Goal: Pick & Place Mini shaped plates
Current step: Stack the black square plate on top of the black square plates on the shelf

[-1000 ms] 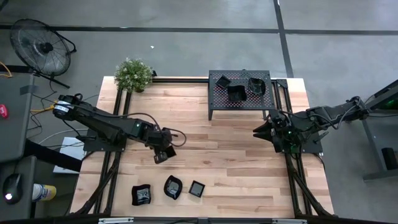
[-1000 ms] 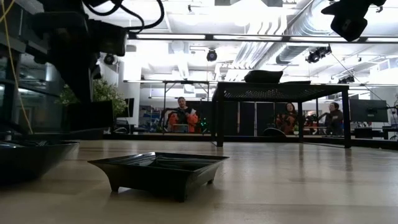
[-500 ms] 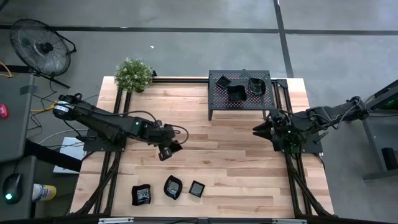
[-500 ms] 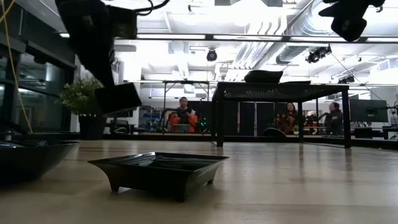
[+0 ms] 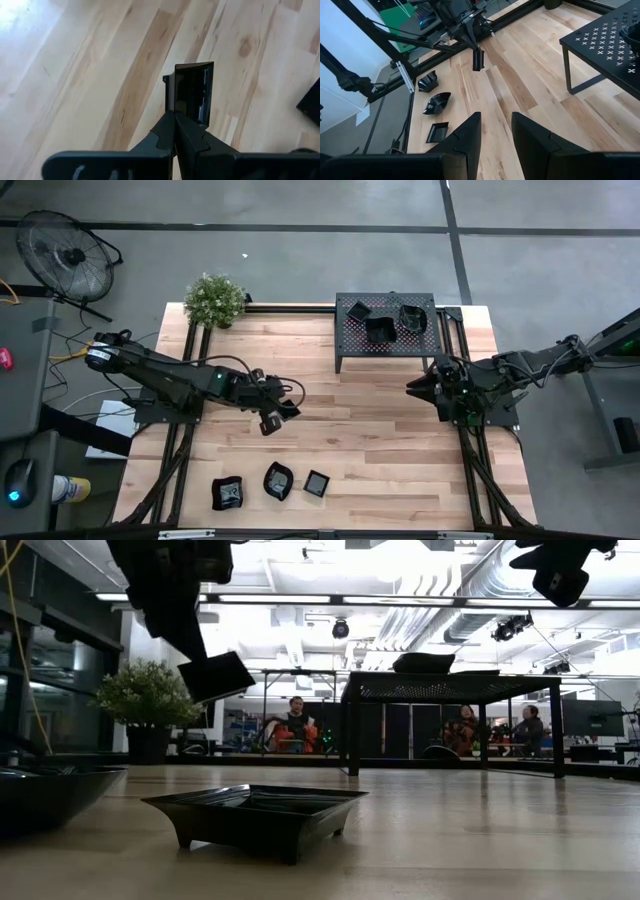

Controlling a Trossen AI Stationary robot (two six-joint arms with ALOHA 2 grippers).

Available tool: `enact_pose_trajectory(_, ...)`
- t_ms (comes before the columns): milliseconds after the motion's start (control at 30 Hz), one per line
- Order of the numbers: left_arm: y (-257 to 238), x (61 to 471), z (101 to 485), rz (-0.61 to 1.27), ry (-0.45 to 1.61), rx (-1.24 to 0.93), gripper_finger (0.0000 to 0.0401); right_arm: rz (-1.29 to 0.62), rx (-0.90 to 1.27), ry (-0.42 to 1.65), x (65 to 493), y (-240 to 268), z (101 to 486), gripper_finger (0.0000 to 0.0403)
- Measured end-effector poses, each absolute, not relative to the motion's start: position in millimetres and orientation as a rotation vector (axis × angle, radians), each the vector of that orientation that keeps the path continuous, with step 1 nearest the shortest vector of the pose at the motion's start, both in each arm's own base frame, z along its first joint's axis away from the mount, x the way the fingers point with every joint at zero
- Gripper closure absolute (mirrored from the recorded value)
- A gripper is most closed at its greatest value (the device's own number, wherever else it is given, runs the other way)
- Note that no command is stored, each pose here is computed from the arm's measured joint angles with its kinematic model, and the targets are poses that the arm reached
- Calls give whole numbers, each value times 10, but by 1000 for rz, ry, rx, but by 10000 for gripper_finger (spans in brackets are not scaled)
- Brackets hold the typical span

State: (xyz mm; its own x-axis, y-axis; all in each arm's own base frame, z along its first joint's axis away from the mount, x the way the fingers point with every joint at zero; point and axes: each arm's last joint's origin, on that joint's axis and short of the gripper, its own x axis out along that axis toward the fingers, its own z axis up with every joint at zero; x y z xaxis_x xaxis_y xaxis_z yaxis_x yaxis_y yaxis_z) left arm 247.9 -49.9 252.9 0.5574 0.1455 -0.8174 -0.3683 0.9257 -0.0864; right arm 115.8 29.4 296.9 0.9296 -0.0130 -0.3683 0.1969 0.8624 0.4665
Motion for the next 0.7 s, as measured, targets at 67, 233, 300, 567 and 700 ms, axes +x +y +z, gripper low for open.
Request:
enact_pose_trajectory(67,-498,2492,2539,317,912,-256,401,-120,521,362,1157,292,2970,300)
enact_pose_trajectory(233,-492,2540,2577,354,831,-247,401,-134,514,356,1158,287,2970,300)
enact_pose_trajectory(300,-492,2573,2605,364,780,-254,401,-136,514,355,1158,286,2970,299)
enact_pose_trajectory(567,-511,2739,2794,345,522,-247,401,-220,505,279,1170,261,3010,299)
enact_pose_trajectory(700,-504,2805,2919,379,376,-190,401,-273,455,233,1196,250,3036,299)
